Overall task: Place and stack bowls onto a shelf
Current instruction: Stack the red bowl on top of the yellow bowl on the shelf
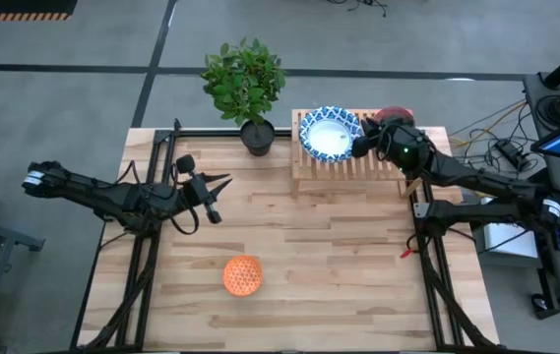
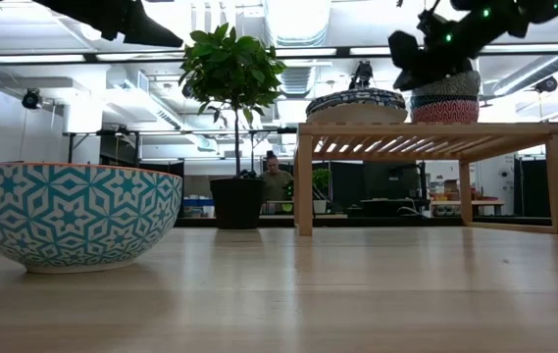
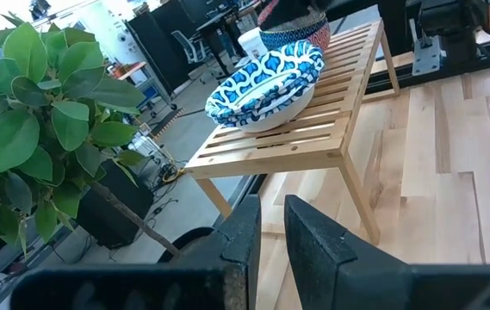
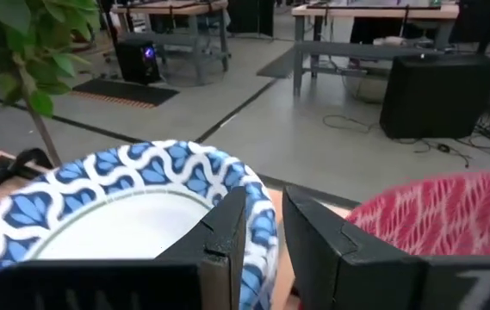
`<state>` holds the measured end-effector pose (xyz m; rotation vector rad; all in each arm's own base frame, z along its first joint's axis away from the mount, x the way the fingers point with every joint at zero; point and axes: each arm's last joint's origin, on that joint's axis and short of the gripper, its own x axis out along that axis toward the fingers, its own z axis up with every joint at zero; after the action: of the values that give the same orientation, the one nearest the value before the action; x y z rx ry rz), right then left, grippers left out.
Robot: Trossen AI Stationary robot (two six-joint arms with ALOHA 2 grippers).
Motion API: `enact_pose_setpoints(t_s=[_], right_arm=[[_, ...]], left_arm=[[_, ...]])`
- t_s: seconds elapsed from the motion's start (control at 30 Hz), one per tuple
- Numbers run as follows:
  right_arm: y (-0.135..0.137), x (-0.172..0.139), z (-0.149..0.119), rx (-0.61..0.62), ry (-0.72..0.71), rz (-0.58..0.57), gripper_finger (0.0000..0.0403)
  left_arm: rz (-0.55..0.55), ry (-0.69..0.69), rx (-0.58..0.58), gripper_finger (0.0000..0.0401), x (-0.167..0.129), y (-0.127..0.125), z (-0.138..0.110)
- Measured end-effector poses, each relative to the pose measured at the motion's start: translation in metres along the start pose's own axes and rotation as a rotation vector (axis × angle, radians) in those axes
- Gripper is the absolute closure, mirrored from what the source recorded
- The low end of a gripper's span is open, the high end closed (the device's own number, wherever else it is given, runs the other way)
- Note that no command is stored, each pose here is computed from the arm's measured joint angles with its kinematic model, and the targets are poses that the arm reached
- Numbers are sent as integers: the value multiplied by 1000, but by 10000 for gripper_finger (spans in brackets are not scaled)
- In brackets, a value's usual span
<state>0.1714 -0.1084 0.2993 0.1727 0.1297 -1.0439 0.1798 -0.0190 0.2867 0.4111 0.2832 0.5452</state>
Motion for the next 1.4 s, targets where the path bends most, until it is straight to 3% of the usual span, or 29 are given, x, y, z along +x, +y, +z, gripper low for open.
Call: enact_pose_setpoints(t_s=[0.27,0.67,0.97,1.17,1.4], right_arm=[[-2,-1,-6,23,-93,4,335],[-17,-39,35,44,-140,11,335],[-45,-73,-2,110,-188,23,335],[-53,-77,-25,167,-233,24,335],[-54,-77,-29,183,-253,10,335]], left_arm=[[0,0,0,363,0,0,0],[0,0,1,363,0,0,0],[-1,1,2,363,0,0,0],[-1,1,1,363,0,0,0],[0,0,0,363,0,0,0]])
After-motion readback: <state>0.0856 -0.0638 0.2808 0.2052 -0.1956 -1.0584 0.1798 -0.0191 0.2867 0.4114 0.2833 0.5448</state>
